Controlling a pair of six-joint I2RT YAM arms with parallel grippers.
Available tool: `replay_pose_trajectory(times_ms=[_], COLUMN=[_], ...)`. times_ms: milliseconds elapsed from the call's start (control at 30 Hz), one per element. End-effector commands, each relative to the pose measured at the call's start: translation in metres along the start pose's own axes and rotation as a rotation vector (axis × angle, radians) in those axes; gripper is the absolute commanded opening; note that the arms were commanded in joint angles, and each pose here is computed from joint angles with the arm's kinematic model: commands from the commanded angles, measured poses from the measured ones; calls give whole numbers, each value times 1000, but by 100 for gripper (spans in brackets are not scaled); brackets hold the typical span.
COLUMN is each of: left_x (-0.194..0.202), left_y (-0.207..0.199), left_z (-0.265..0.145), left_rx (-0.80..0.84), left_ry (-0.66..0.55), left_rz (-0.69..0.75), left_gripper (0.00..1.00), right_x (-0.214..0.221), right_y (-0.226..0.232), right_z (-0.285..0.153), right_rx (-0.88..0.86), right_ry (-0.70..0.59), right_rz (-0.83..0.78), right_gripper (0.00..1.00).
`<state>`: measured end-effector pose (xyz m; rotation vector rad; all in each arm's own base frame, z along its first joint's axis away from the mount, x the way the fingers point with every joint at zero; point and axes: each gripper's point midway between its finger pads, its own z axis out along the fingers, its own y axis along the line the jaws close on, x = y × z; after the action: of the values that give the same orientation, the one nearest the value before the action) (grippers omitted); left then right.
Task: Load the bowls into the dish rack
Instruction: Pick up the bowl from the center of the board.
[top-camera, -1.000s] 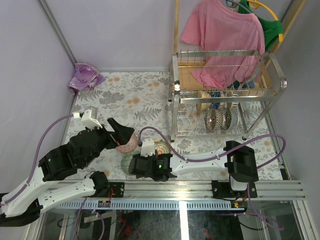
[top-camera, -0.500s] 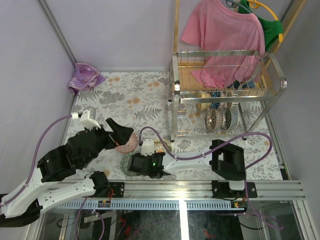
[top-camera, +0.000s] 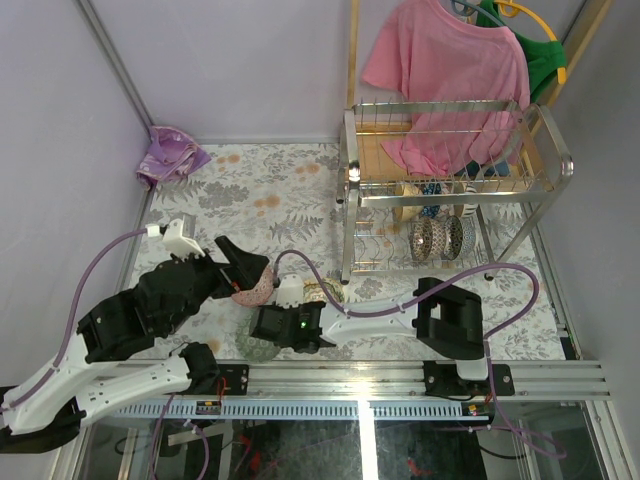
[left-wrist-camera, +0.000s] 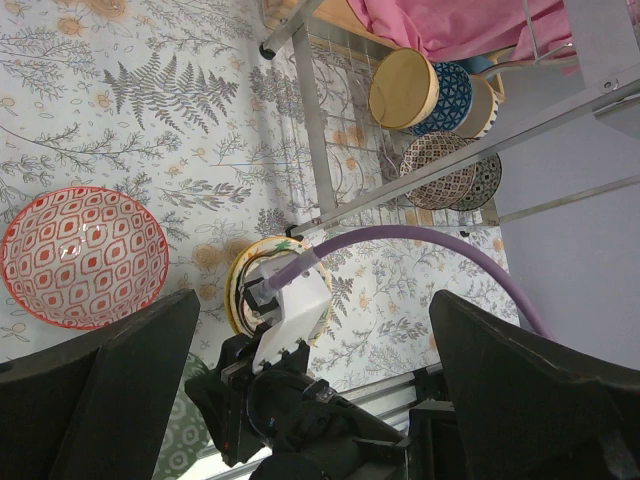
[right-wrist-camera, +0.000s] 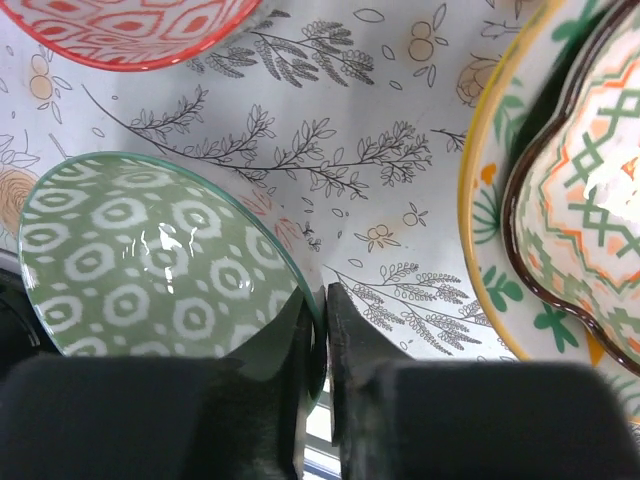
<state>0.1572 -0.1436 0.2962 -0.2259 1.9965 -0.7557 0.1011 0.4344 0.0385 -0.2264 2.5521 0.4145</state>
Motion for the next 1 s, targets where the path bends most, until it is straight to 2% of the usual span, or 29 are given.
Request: replay_pose_trajectory(times_ms=[0,300,500,700,967], left_x=[-4,-6,-10,-11,-13], left_y=[-11,-10,-8,-7,1], left_z=[0,3,2,4,8], left_rx=[40,21,0,-17,-66], left_ry=[-5,-11,-23,-29,-43], left_rz=[10,21,23,22,39], left_gripper=[100,100,100,100,100], right_x=[-8,-20,-29,-24,-30], right_y=[2,-5,-10,-58,-165], right_z=[-3,-38,-88,-129,-168], right_rx=[3,-37,-114,-124,36], right_ry=[-12,-71,-140,-153,-175], right_rz=[-9,-62,-116,-155,-194], right_gripper=[2,0,0,0,0])
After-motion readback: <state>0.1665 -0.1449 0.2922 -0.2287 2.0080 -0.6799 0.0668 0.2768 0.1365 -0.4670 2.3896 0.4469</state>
